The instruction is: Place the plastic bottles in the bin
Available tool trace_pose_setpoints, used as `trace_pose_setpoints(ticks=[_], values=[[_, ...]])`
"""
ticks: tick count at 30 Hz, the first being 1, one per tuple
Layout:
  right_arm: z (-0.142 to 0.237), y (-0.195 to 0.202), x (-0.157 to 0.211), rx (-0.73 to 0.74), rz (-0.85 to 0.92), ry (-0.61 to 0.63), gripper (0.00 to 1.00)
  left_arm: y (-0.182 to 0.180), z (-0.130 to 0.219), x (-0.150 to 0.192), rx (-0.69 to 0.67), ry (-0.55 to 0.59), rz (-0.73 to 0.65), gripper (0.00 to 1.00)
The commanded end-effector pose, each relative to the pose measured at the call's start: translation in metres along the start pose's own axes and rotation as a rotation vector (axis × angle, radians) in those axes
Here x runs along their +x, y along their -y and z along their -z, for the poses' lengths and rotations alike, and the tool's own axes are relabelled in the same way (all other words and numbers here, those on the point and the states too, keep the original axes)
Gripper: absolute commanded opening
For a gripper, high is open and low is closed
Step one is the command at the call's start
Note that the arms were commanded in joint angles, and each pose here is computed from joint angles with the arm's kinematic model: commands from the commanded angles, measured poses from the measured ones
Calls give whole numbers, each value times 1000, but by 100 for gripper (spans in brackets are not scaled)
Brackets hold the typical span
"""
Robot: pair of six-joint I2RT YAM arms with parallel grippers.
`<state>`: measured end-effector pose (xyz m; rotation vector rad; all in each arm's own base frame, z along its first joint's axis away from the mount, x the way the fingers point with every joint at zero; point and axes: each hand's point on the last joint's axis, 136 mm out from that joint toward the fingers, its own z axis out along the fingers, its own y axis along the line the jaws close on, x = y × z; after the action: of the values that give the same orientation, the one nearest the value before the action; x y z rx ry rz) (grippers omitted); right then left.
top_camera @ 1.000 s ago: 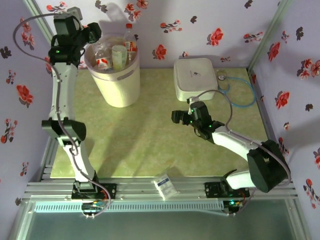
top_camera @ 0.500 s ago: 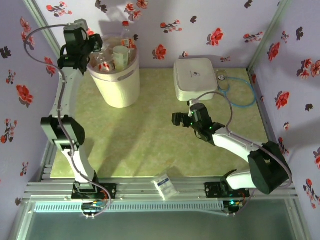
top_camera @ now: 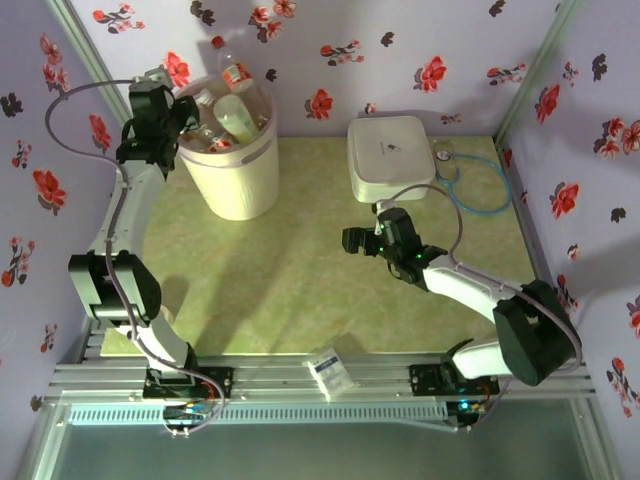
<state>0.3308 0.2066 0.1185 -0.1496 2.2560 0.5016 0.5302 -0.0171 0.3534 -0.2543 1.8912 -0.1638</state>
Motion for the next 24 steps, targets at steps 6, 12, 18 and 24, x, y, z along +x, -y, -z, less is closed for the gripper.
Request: trace_pose_setpoints(ticks=[6, 12, 18, 24], values=[[2, -2, -3, 2, 12, 19, 99, -14, -4, 90, -35, -275, 29, 39], [2, 0, 0, 6, 8, 19, 99, -19, 14, 104, -44, -301, 44, 37], [-3, -4, 0, -11, 11, 11, 99, -23, 12, 123, -50, -353, 46, 36], [0, -2, -2, 1, 15, 17, 99, -20, 28, 77, -42, -269, 20, 54]])
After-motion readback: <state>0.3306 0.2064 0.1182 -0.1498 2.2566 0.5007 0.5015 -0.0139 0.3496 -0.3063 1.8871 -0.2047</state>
